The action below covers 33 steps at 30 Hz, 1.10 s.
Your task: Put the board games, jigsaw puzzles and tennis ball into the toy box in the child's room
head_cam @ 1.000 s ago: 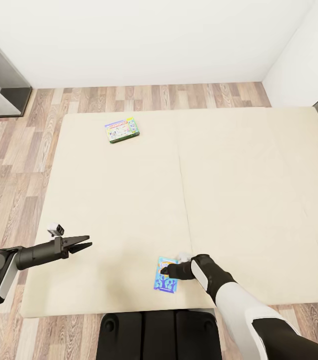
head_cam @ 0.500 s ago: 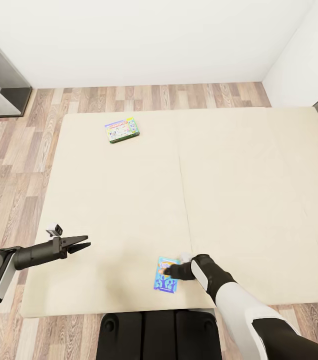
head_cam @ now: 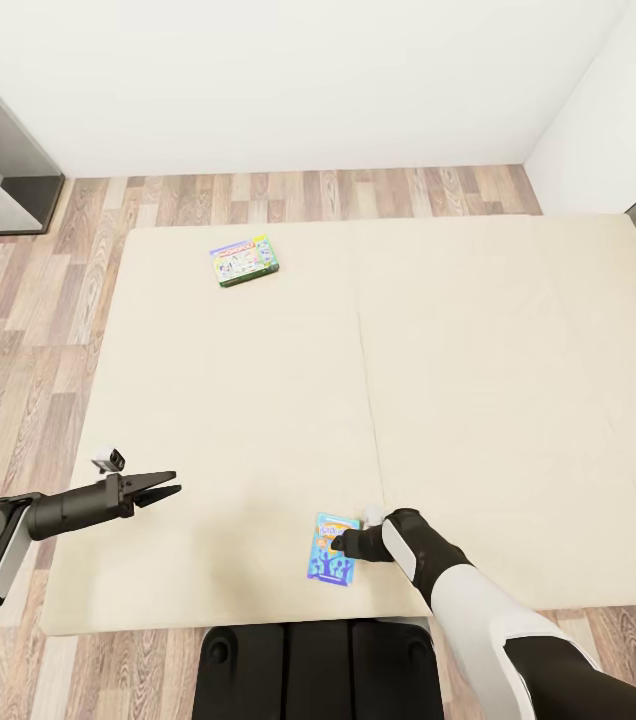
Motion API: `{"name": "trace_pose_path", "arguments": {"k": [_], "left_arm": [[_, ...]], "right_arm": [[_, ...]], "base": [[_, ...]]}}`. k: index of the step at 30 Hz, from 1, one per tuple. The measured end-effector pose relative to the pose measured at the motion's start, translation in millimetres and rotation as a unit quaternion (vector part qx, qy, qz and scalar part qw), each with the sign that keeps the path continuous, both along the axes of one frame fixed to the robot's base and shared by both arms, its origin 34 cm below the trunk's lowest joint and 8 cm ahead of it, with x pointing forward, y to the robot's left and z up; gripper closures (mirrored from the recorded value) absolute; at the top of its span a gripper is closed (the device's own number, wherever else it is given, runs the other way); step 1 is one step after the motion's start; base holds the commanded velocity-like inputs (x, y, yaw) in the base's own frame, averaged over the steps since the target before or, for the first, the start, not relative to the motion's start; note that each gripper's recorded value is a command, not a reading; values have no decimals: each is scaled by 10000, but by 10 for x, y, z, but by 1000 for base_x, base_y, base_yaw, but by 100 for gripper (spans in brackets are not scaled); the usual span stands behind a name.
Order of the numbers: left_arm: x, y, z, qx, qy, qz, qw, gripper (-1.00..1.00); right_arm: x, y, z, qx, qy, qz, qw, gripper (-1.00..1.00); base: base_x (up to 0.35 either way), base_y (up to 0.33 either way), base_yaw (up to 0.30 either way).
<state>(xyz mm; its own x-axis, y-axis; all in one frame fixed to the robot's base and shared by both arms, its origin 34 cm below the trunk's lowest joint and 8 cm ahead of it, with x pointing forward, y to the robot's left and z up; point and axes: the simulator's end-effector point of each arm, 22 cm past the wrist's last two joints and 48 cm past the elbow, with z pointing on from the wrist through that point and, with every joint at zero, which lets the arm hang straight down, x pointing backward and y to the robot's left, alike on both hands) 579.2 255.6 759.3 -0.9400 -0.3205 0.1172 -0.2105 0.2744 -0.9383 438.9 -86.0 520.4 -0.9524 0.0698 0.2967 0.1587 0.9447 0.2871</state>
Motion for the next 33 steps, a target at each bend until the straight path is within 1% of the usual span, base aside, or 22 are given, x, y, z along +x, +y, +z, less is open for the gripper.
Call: {"name": "trace_pose_path", "arguments": {"k": [12, 18, 22, 33], "left_arm": [[2, 3, 0, 1, -2, 4, 10000, -100], [0, 2, 5, -1, -5, 4, 10000, -100], [0, 1, 5, -1, -6, 4, 10000, -100], [0, 2, 4, 0, -5, 4, 10000, -100]], "right_arm": [[0, -1, 0, 3, 1, 0, 10000, -100], [3, -38, 5, -45, 1, 138, 9999, -100], [-2, -30, 6, -36, 11, 112, 9999, -100], [11, -48, -6, -66, -49, 161, 9998, -100]], "base": [[0, 2, 0], [0, 77, 0], [0, 14, 0], [0, 37, 0]]}}
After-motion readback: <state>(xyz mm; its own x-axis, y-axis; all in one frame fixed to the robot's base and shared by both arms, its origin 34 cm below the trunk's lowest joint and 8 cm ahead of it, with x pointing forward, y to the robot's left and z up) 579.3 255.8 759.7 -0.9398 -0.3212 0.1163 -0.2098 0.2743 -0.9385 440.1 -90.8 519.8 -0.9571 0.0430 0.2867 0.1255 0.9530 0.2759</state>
